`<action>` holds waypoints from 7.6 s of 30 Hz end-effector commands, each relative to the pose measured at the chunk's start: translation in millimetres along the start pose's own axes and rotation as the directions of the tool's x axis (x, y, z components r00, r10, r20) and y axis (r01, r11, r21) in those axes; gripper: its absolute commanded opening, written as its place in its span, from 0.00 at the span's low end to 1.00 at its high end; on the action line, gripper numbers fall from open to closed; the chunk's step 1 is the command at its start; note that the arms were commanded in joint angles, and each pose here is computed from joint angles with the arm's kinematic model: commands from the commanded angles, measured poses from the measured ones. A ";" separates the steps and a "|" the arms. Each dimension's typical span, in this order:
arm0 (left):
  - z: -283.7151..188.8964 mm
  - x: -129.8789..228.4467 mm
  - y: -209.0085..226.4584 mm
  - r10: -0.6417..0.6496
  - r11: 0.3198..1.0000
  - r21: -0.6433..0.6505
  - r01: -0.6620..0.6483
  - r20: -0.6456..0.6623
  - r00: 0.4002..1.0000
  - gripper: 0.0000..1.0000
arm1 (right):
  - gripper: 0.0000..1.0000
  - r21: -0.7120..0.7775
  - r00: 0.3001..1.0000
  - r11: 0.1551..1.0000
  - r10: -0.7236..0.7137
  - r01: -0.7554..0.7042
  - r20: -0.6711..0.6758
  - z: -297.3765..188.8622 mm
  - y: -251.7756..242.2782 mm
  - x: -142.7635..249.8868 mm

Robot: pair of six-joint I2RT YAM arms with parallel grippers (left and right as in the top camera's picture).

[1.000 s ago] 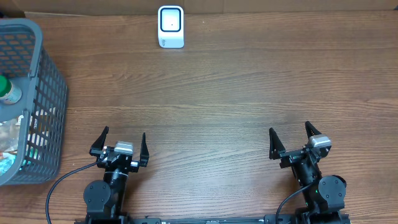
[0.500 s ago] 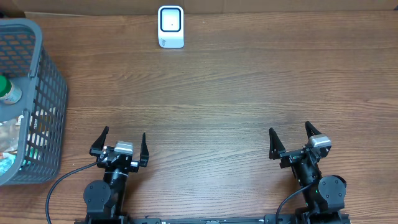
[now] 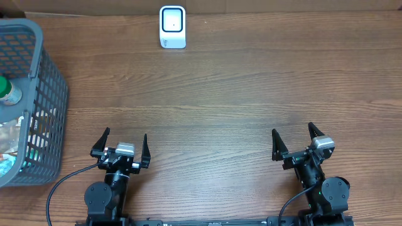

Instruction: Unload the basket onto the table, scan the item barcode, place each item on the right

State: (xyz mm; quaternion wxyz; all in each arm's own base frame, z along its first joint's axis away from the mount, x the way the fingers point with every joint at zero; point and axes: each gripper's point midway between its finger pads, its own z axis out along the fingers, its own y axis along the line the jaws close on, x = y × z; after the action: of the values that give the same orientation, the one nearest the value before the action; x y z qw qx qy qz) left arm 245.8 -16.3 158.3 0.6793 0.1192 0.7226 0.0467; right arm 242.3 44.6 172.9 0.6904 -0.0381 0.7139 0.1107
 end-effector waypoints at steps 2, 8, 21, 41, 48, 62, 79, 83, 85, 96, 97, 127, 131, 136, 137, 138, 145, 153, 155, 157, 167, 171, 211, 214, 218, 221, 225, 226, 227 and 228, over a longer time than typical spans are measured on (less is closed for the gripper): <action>-0.2 0.2 -0.9 -0.003 1.000 0.004 0.003 0.005 1.000 1.00 | 1.00 -0.003 1.000 1.000 -0.005 0.005 0.005 -0.1 0.2 1.5; -0.2 0.6 0.3 0.001 1.000 -0.003 -0.001 0.003 1.000 0.99 | 1.00 -0.003 1.000 1.000 -0.005 0.005 0.005 -0.1 0.2 1.5; -0.2 0.6 0.2 -0.082 0.997 -0.002 0.082 0.003 0.997 0.99 | 1.00 -0.003 1.000 1.000 -0.005 0.005 0.005 -0.1 0.2 1.4; -9.0 -42.6 8.4 -0.202 0.979 0.007 0.202 -0.014 0.979 1.00 | 1.00 -0.003 1.000 1.000 -0.005 0.005 0.005 -0.1 0.2 1.5; 5.4 -69.0 4.2 -0.211 0.972 0.078 0.221 -0.126 0.969 1.00 | 1.00 -0.003 1.000 1.000 -0.005 0.005 0.005 -0.1 0.2 1.5; 46.3 -125.9 6.5 -0.215 0.932 0.146 0.332 -0.515 0.830 1.00 | 1.00 -0.003 1.000 1.000 -0.005 0.005 0.005 -0.1 0.2 1.5; 73.1 -134.4 -5.0 -0.194 0.873 0.165 0.460 -0.747 0.636 1.00 | 1.00 -0.003 1.000 1.000 -0.005 0.005 0.005 -0.1 0.2 1.5; 80.7 -141.3 14.7 -0.284 0.882 0.049 0.469 -0.739 0.611 0.99 | 1.00 -0.003 1.000 1.000 -0.005 0.005 0.005 -0.1 0.2 1.5; 83.6 -151.8 34.5 -0.344 0.882 -0.028 0.470 -0.719 0.604 1.00 | 1.00 -0.003 1.000 1.000 -0.005 0.005 0.005 -0.1 0.2 1.5; 58.2 -209.2 159.5 -0.625 0.781 -0.378 0.497 -0.484 0.612 1.00 | 1.00 -0.003 1.000 1.000 -0.005 0.005 0.005 -0.1 0.2 1.4; 53.9 -209.6 168.6 -0.655 0.755 -0.412 0.510 -0.457 0.601 1.00 | 1.00 -0.003 1.000 1.000 -0.005 0.005 0.005 -0.1 0.2 1.5; -36.5 -79.3 304.0 -0.978 0.118 -0.929 0.350 -0.048 0.202 1.00 | 1.00 -0.003 1.000 1.000 -0.005 0.005 0.005 -0.1 0.2 1.4; -46.7 -56.7 308.5 -0.989 0.083 -0.953 0.291 -0.042 0.143 1.00 | 1.00 -0.003 1.000 1.000 -0.005 0.005 0.005 -0.1 0.2 1.5; -44.1 -25.0 303.3 -0.996 0.073 -0.966 0.248 -0.058 0.068 1.00 | 1.00 -0.003 1.000 1.000 -0.005 0.005 0.005 -0.1 0.2 1.5; -43.6 -16.7 301.3 -0.997 0.072 -0.968 0.239 -0.062 0.052 1.00 | 1.00 -0.003 1.000 1.000 -0.005 0.005 0.005 -0.1 0.2 1.5; -43.3 -9.3 299.2 -0.997 0.073 -0.970 0.232 -0.065 0.040 1.00 | 1.00 -0.003 1.000 1.000 -0.005 0.005 0.005 -0.1 0.2 1.5; -34.9 49.4 282.4 -0.997 0.062 -0.973 0.222 -0.072 -0.036 1.00 | 1.00 -0.003 1.000 1.000 -0.005 0.005 0.005 -0.1 0.2 1.4; -18.3 100.9 277.6 -0.998 0.062 -0.961 0.270 -0.069 -0.016 0.99 | 1.00 -0.003 1.000 1.000 -0.005 0.005 0.005 -0.1 0.2 1.5; -15.9 109.3 276.6 -0.998 0.057 -0.960 0.276 -0.062 -0.009 1.00 | 1.00 -0.003 1.000 1.000 -0.005 0.005 0.005 -0.1 0.2 1.5; -13.5 117.2 273.1 -0.998 0.060 -0.959 0.279 -0.064 -0.007 1.00 | 1.00 -0.003 1.000 1.000 -0.005 0.005 0.005 -0.1 0.2 1.5; 3.7 144.9 269.0 -0.996 0.088 -0.953 0.288 -0.090 0.007 1.00 | 1.00 -0.003 1.000 1.000 -0.005 0.005 0.005 -0.1 0.2 1.5; 8.3 161.5 267.1 -0.995 0.091 -0.957 0.277 -0.099 -0.014 0.88 | 1.00 -0.003 1.000 1.000 -0.005 0.005 0.005 -0.1 0.2 1.5; 24.0 -146.0 290.0 -0.926 0.294 -0.688 0.663 -0.034 0.376 0.04 | 1.00 -0.003 1.000 1.000 -0.005 0.005 0.005 -0.1 0.2 1.5; 29.5 -174.7 263.4 -0.895 0.385 -0.630 0.675 -0.077 0.439 0.04 | 1.00 -0.003 1.000 1.000 -0.005 0.005 0.005 -0.1 0.2 1.5; 42.0 -204.9 213.7 -0.839 0.521 -0.536 0.664 -0.175 0.516 0.04 | 1.00 -0.003 1.000 1.000 -0.005 0.005 0.005 -0.1 0.2 1.5; 53.2 -215.5 166.2 -0.779 0.622 -0.462 0.632 -0.287 0.557 0.04 | 1.00 -0.003 1.000 1.000 -0.005 0.005 0.005 -0.1 0.2 1.5; 67.1 -215.9 99.1 -0.680 0.731 -0.348 0.587 -0.452 0.578 0.04 | 1.00 -0.003 1.000 1.000 -0.005 0.005 0.005 -0.1 0.2 1.5; 70.2 -215.1 81.1 -0.645 0.758 -0.315 0.571 -0.493 0.584 0.04 | 1.00 -0.003 1.000 1.000 -0.005 0.005 0.005 -0.1 0.2 1.5; 72.6 -213.3 65.7 -0.616 0.778 -0.291 0.556 -0.528 0.585 0.04 | 1.00 -0.003 1.000 1.000 -0.005 0.005 0.005 -0.1 0.2 1.5; 75.5 -211.7 48.0 -0.578 0.802 -0.259 0.539 -0.564 0.590 0.05 | 1.00 -0.003 1.000 1.000 -0.005 0.005 0.005 -0.1 0.2 1.5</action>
State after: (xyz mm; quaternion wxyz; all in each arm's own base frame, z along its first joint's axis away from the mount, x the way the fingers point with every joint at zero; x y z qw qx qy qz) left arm 334.3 -2.4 371.7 0.3879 -0.2079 0.8874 -0.1372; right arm 242.2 44.6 173.0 0.6907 -0.0384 0.7136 0.1107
